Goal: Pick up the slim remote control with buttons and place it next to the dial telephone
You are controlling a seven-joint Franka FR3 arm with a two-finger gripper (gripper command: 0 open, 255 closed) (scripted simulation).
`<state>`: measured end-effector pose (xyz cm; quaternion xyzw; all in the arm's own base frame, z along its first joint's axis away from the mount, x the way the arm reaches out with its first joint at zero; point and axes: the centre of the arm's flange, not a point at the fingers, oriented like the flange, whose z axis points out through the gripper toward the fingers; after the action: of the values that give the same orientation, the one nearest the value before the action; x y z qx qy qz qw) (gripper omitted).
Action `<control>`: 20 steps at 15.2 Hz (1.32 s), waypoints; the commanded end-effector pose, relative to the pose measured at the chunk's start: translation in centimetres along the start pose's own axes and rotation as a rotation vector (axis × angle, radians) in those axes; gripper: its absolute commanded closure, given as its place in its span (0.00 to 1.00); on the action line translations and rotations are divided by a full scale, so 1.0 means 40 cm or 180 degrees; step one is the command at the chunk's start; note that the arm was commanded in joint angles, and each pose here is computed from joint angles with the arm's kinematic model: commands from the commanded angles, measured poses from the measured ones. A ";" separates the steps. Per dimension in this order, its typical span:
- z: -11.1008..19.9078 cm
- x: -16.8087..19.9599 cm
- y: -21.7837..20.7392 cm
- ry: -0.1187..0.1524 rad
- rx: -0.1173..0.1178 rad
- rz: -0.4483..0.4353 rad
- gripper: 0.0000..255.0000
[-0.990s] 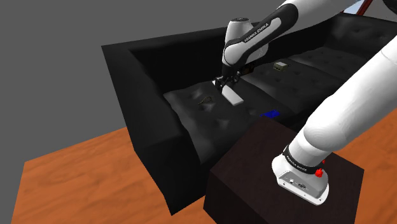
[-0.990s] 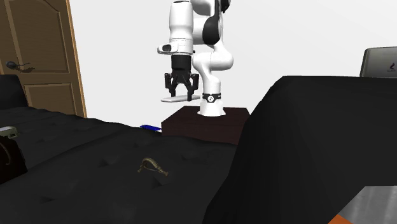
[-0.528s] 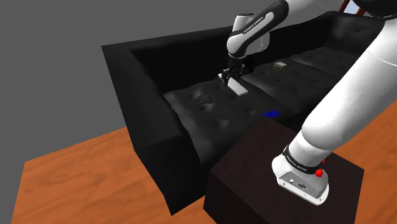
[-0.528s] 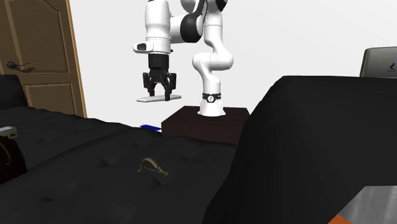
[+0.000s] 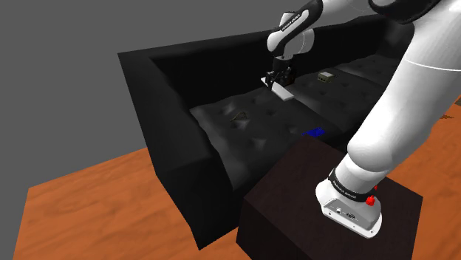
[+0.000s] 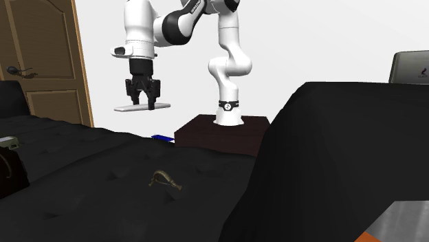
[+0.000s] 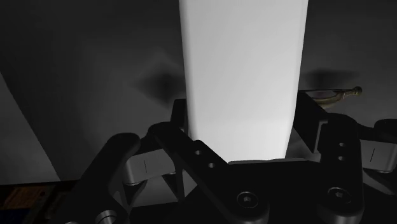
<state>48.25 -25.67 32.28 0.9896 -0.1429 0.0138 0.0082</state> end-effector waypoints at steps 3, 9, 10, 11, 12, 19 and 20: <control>-0.004 0.074 0.123 -0.0001 0.0000 -0.0006 1.00; 0.001 0.177 0.292 -0.0001 0.0000 -0.0006 1.00; 0.002 0.194 0.320 -0.0001 0.0000 -0.0006 1.00; 0.002 0.211 0.349 -0.0001 0.0000 -0.0006 1.00; 0.003 0.228 0.377 -0.0001 0.0000 -0.0006 1.00; 0.009 0.347 0.574 -0.0001 0.0000 -0.0006 1.00; 0.010 0.364 0.603 -0.0001 0.0000 -0.0007 1.00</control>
<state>55.06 -51.73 32.27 0.9897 -0.1425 0.0135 0.0084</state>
